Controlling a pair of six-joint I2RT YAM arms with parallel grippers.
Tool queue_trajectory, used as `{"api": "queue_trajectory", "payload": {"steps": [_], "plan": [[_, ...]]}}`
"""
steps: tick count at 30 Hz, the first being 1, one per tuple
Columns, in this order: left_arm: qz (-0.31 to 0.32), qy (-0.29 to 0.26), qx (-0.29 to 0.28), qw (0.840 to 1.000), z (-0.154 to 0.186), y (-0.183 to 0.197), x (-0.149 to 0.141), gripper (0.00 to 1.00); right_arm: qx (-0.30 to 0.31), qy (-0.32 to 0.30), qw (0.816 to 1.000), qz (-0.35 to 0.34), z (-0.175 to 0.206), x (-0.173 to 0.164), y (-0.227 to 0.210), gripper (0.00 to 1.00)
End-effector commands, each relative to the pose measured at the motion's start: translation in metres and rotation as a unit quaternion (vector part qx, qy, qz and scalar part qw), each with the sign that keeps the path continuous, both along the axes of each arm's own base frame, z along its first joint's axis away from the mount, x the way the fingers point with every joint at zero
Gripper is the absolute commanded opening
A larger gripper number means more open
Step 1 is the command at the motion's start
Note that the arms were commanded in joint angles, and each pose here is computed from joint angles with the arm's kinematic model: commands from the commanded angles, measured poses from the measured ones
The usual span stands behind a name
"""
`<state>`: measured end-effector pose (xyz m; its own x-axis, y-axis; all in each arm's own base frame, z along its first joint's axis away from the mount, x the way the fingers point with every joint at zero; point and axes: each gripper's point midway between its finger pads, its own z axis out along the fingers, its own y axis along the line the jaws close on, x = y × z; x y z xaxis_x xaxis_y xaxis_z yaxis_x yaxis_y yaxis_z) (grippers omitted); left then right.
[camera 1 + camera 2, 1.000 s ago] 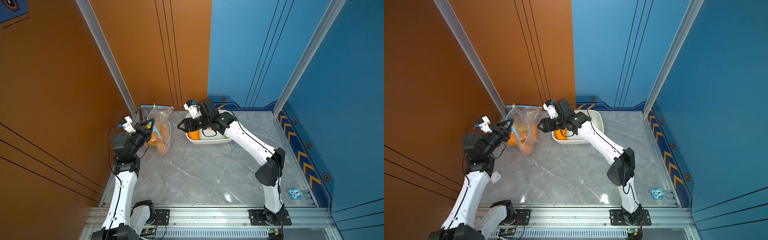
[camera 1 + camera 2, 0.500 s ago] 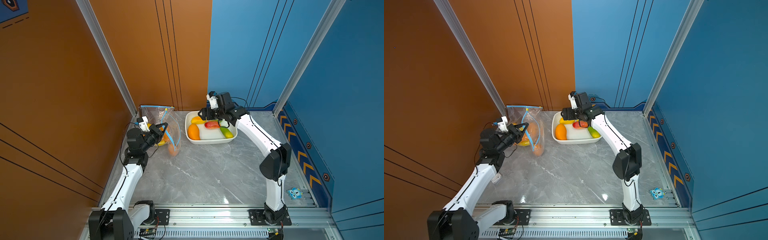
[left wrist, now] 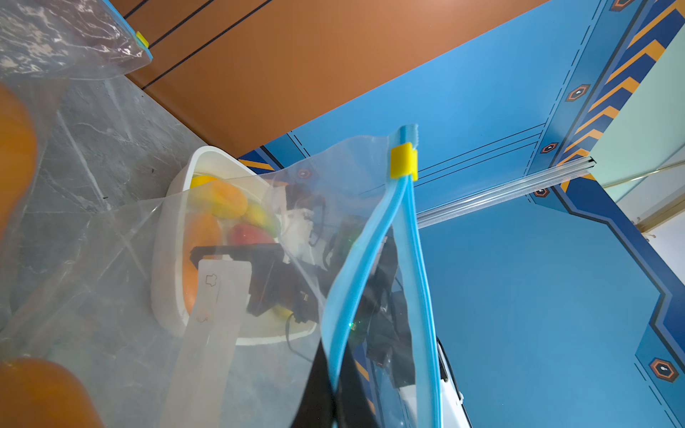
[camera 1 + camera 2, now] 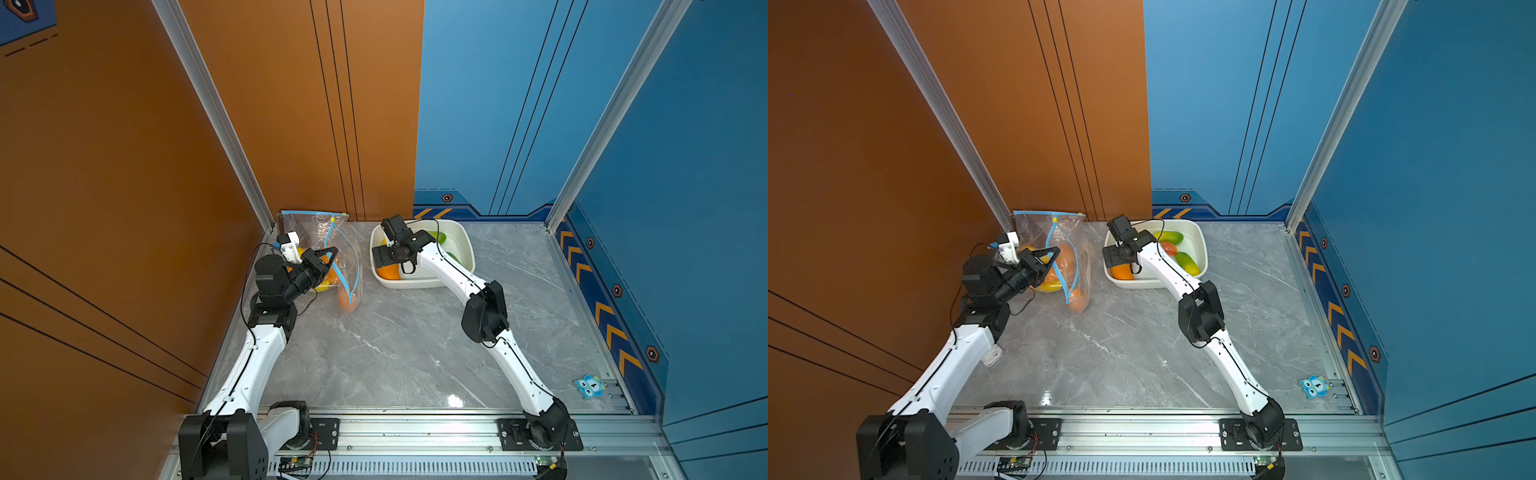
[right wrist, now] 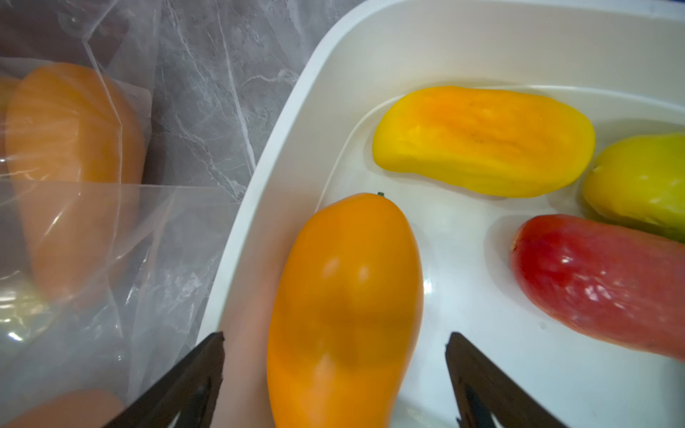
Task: Place the mango in a zip-top bag and seal the zipper
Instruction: Pick up the mango from the basket.
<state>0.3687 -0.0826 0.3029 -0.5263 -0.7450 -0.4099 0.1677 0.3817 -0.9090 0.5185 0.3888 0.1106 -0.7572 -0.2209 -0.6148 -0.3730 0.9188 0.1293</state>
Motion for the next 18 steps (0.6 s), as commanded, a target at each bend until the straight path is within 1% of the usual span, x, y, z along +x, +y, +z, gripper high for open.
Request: {"api": "queue_trajectory", "payload": {"steps": [1, 3, 5, 9, 13, 14, 15, 17, 18], "plan": [[-0.023, -0.018, 0.013, 0.999, 0.011, -0.008, -0.002, 0.00, -0.016, 0.004, 0.999, -0.036, -0.013, 0.006, -0.010, 0.94], [-0.026, -0.021, 0.013, 0.999, 0.013, -0.010, -0.002, 0.00, -0.015, 0.010, 0.999, -0.037, -0.022, 0.006, -0.009, 0.94], [-0.030, -0.025, 0.011, 0.999, 0.018, -0.013, -0.003, 0.00, -0.001, 0.030, 0.999, -0.031, -0.032, 0.003, -0.004, 0.94], [-0.049, -0.050, 0.020, 0.997, 0.034, -0.025, -0.010, 0.00, 0.012, 0.055, 0.998, -0.028, -0.048, -0.002, 0.001, 0.94], [-0.060, -0.061, 0.023, 0.996, 0.040, -0.030, -0.015, 0.00, 0.017, 0.063, 0.997, -0.035, -0.056, -0.001, 0.001, 0.91], [-0.061, -0.062, 0.023, 0.996, 0.040, -0.030, -0.016, 0.00, 0.020, 0.064, 0.997, -0.038, -0.056, 0.001, 0.001, 0.88], [-0.064, -0.061, 0.023, 0.996, 0.039, -0.031, -0.017, 0.00, 0.023, 0.065, 0.997, -0.042, -0.057, 0.002, 0.000, 0.82], [-0.065, -0.059, 0.023, 0.996, 0.037, -0.031, -0.017, 0.00, 0.032, 0.065, 0.996, -0.046, -0.054, 0.006, -0.001, 0.73], [-0.065, -0.058, 0.023, 0.996, 0.036, -0.031, -0.017, 0.00, 0.033, 0.059, 0.997, -0.049, -0.049, 0.008, -0.002, 0.67]]}}
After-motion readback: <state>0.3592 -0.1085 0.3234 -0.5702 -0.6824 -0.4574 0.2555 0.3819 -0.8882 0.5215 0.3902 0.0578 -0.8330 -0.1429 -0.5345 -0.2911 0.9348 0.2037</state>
